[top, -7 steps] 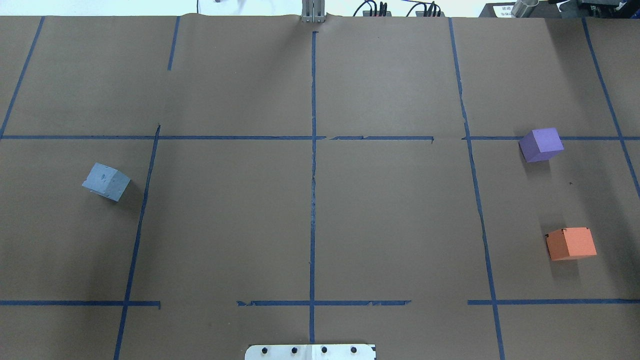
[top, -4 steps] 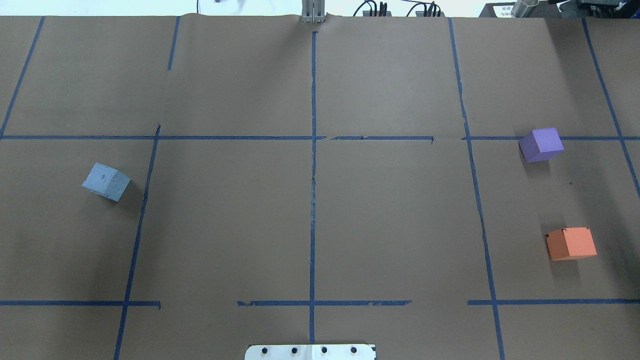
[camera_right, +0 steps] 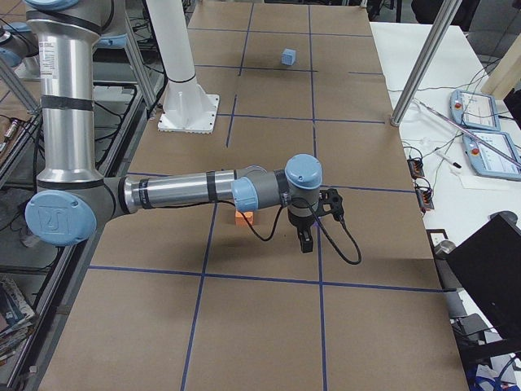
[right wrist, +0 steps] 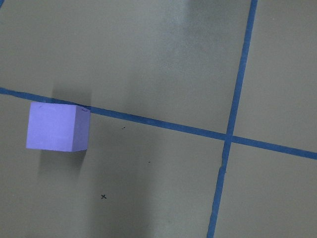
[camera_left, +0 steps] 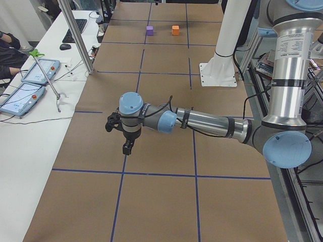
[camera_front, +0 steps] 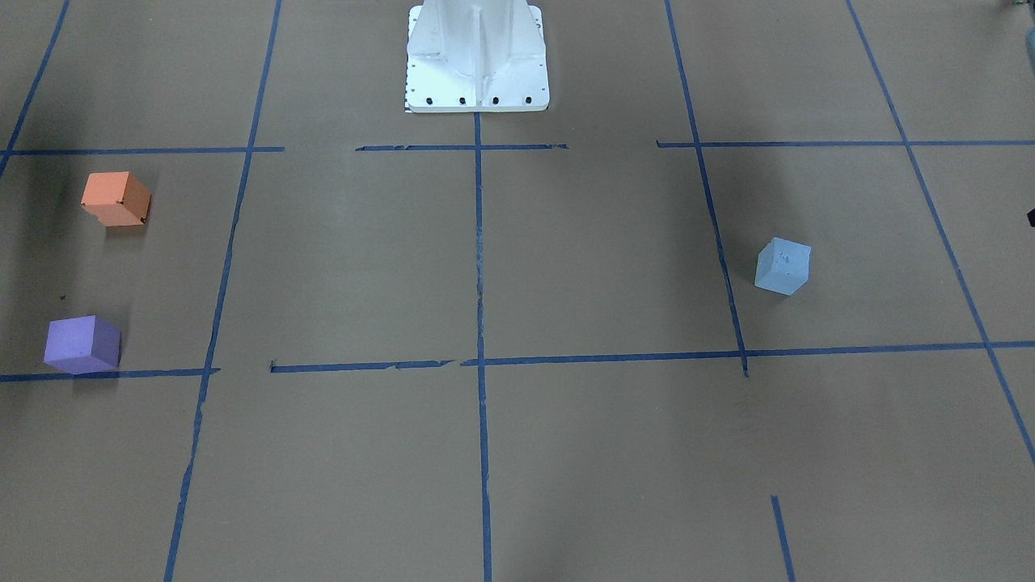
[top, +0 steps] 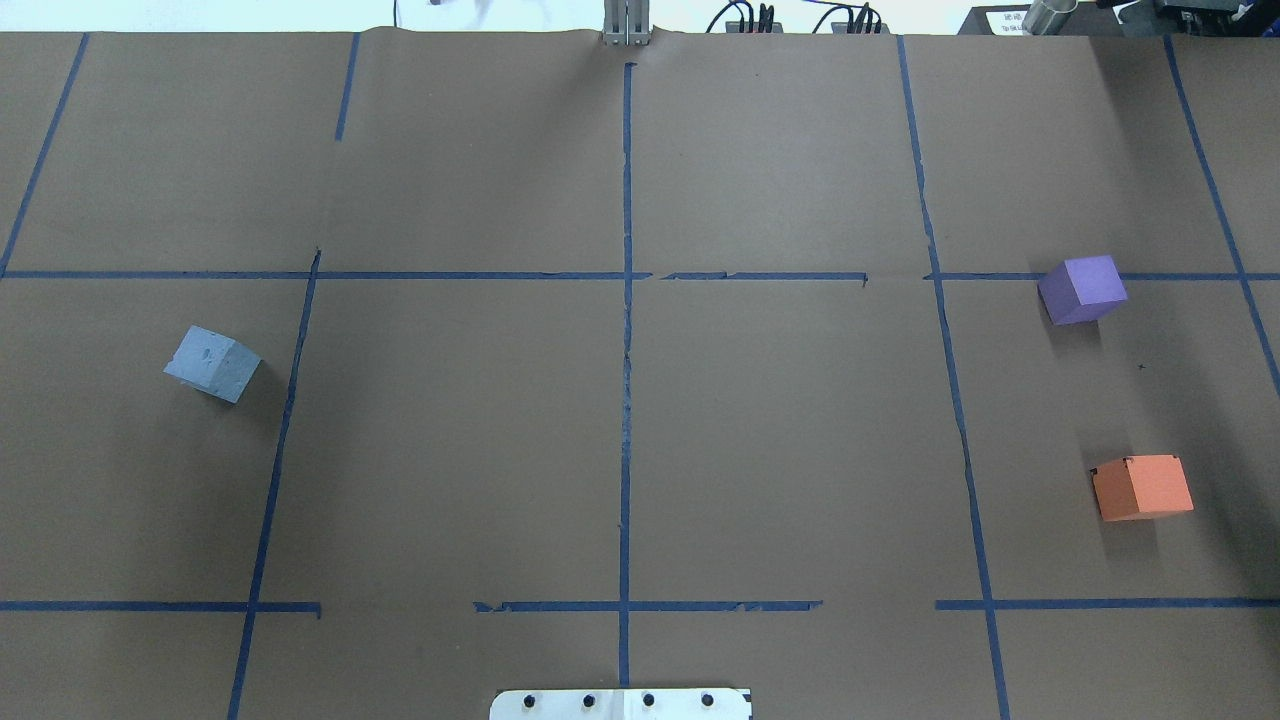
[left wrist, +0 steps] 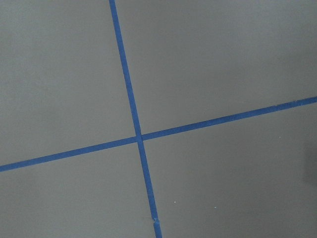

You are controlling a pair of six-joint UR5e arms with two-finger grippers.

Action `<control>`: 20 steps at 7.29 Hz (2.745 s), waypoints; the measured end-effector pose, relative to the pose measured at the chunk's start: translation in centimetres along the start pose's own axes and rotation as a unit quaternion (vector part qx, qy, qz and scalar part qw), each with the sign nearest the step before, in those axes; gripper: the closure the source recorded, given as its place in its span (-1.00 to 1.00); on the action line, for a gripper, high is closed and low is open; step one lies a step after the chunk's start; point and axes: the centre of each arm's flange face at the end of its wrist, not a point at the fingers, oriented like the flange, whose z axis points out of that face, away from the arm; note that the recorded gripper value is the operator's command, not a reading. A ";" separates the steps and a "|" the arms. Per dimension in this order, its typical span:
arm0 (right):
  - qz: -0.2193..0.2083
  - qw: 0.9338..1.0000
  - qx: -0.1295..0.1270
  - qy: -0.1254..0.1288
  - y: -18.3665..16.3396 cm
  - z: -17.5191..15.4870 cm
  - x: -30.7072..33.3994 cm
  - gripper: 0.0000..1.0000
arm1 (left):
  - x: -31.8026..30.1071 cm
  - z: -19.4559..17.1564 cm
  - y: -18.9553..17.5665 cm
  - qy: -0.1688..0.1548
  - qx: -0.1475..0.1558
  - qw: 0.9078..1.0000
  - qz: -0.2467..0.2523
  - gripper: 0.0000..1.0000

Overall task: Place blue block between orange and purple blocks
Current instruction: 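Lower the left gripper onto the light blue cube and close it, then carry the light blue cube with the left gripper to the table center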

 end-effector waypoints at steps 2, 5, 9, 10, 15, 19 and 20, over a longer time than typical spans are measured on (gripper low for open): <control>0.001 1.000 0.000 0.000 -0.4 0.1 -0.4 -1.00 | 9.4 5.7 -2.8 0.027 -0.034 0.999 0.010 -1.00; 0.012 1.000 0.000 -0.001 -1.2 0.3 -1.2 -1.00 | 17.5 8.6 -4.4 0.049 -0.055 0.997 0.010 -1.00; 0.016 1.000 -0.002 -0.003 -1.5 0.4 -1.6 -1.00 | 22.6 12.5 -3.5 0.012 -0.060 0.998 0.020 -1.00; 0.017 1.000 -0.003 -0.003 -1.4 0.5 -1.5 -1.00 | 23.4 13.5 -3.1 0.011 -0.068 0.997 0.025 -1.00; 0.018 1.000 -0.005 -0.004 -1.2 0.6 -1.4 -1.00 | 24.5 17.8 -2.0 -0.001 -0.101 0.994 0.033 -0.58; 0.016 1.000 -0.002 -0.004 -1.2 0.4 -1.6 -1.00 | 25.0 16.8 -3.9 -0.034 -0.063 0.997 0.041 0.44; 0.016 1.000 -0.002 -0.004 -1.2 0.4 -1.6 -1.00 | 26.1 15.8 -5.1 -0.030 -0.050 0.998 0.031 0.44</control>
